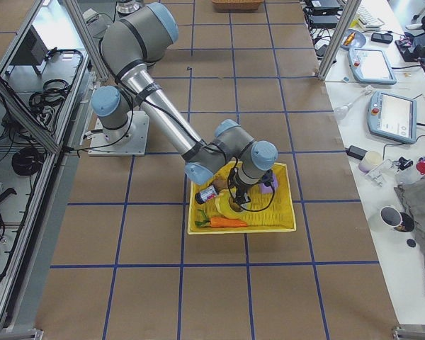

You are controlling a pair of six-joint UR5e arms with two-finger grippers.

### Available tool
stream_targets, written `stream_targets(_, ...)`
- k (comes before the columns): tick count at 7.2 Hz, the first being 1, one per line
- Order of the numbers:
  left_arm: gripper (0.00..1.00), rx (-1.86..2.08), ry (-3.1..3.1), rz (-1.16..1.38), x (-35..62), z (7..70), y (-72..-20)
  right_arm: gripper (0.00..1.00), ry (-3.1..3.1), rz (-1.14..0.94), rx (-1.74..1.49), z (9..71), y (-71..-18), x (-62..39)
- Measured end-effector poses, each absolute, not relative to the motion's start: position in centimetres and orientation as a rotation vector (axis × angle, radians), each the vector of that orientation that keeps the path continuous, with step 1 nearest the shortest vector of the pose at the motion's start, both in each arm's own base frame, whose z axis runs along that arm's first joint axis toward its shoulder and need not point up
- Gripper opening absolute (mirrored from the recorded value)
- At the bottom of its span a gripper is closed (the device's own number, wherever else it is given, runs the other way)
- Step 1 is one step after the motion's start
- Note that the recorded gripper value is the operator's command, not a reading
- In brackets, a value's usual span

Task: Transfer tape with both arms
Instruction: 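Move the right gripper down into the yellow basket over the tape roll, then grasp the clear tape roll with the right gripper and lift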

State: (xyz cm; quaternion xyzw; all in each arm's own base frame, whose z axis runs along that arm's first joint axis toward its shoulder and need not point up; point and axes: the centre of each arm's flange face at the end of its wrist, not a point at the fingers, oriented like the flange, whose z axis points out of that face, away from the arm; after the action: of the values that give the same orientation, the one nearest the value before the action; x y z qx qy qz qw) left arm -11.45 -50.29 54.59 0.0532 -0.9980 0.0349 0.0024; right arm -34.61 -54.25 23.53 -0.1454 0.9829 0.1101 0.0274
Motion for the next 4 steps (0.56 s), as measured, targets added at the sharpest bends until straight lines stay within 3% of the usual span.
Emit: stream_targets(4,1.00,0.166,-3.131,0.108,-11.5,54.6,-50.3,0.00,3.137,0.404,-0.472,34.8,-53.8,-28.3)
